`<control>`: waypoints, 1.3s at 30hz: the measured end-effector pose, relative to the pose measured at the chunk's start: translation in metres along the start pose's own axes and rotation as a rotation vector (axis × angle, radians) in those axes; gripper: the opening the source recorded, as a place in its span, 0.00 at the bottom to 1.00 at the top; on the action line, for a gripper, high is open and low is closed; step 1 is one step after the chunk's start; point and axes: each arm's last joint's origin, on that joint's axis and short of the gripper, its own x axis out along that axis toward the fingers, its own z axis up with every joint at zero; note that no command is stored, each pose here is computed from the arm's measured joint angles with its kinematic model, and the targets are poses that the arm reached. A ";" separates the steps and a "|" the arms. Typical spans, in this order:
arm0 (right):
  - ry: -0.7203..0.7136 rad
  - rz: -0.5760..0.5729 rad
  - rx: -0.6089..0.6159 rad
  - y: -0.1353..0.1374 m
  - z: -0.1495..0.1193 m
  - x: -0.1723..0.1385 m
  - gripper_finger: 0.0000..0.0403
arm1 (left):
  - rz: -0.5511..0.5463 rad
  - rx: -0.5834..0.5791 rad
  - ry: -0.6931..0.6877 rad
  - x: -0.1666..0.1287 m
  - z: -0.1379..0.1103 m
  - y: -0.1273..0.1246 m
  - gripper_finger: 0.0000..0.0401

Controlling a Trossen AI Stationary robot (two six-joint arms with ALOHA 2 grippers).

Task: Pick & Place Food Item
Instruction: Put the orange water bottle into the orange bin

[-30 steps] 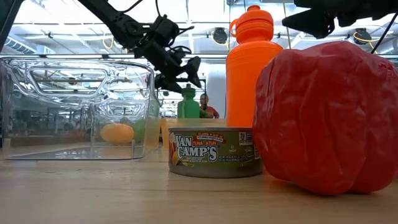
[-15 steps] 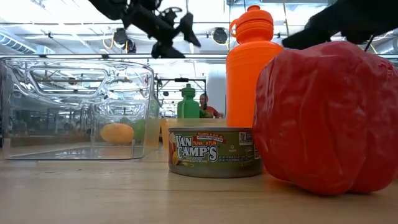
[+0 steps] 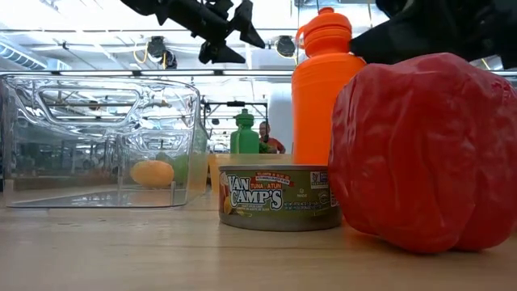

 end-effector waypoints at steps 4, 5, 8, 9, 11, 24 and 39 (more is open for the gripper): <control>-0.003 -0.009 -0.003 -0.002 -0.004 0.004 0.79 | -0.007 0.001 0.001 -0.001 0.000 -0.002 0.90; -0.002 -0.010 -0.004 -0.002 -0.004 0.005 0.79 | -0.010 0.001 0.002 -0.001 -0.001 -0.003 0.90; -0.019 -0.012 0.001 -0.002 -0.003 0.006 0.79 | -0.018 0.004 0.003 -0.001 -0.001 -0.006 0.90; -0.029 -0.010 0.004 -0.002 -0.003 0.006 0.79 | -0.020 0.004 0.003 -0.002 -0.001 -0.007 0.90; -0.060 -0.002 0.019 -0.002 0.000 0.006 0.79 | -0.025 0.004 0.004 -0.002 -0.002 -0.008 0.90; -0.064 -0.008 0.030 -0.003 0.000 0.007 0.70 | -0.026 0.000 0.015 -0.001 -0.004 -0.009 0.90; -0.065 -0.010 -0.003 -0.003 0.001 0.007 0.33 | -0.233 0.079 0.168 -0.003 -0.032 -0.051 0.90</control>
